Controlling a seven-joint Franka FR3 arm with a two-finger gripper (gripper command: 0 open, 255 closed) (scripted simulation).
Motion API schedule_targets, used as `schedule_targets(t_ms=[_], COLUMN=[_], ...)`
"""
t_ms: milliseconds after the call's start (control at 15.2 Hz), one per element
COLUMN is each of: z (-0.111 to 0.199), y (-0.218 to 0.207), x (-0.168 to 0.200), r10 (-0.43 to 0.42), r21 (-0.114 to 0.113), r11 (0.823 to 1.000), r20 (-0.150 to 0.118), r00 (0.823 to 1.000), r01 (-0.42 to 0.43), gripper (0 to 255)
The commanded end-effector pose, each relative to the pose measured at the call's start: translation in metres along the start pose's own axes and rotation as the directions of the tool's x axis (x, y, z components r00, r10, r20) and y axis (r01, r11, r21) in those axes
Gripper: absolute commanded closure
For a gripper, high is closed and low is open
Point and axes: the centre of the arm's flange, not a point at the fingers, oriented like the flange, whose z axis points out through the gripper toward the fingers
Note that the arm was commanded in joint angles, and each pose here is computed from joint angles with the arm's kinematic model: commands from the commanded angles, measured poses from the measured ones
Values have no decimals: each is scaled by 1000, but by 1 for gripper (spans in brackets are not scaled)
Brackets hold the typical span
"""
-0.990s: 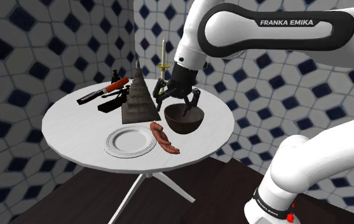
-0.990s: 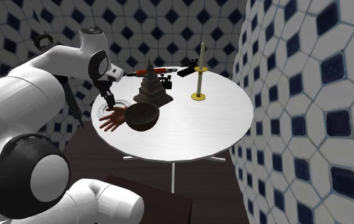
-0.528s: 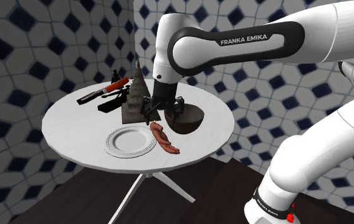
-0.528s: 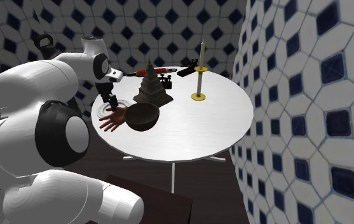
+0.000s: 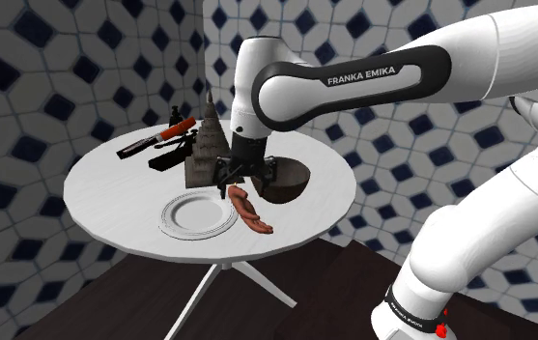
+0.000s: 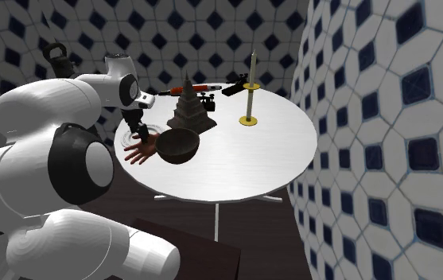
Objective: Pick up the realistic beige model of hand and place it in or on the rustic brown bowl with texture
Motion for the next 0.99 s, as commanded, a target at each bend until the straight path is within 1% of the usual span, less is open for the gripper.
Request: schedule_targets(t_ms=[0,198,264,858,924], z=[0,0,0,0,-5], y=[0,0,0,0,0], x=[0,0,0,0,0], r10=[0,0,0,0,0], r21=[0,0,0,0,0], r11=[1000,1000,1000,1000,1000], r20=[0,0,0,0,0], r00=[1000,1000,1000,1000,1000], r01=[0,0,0,0,0], gripper=[0,0,255,255,255])
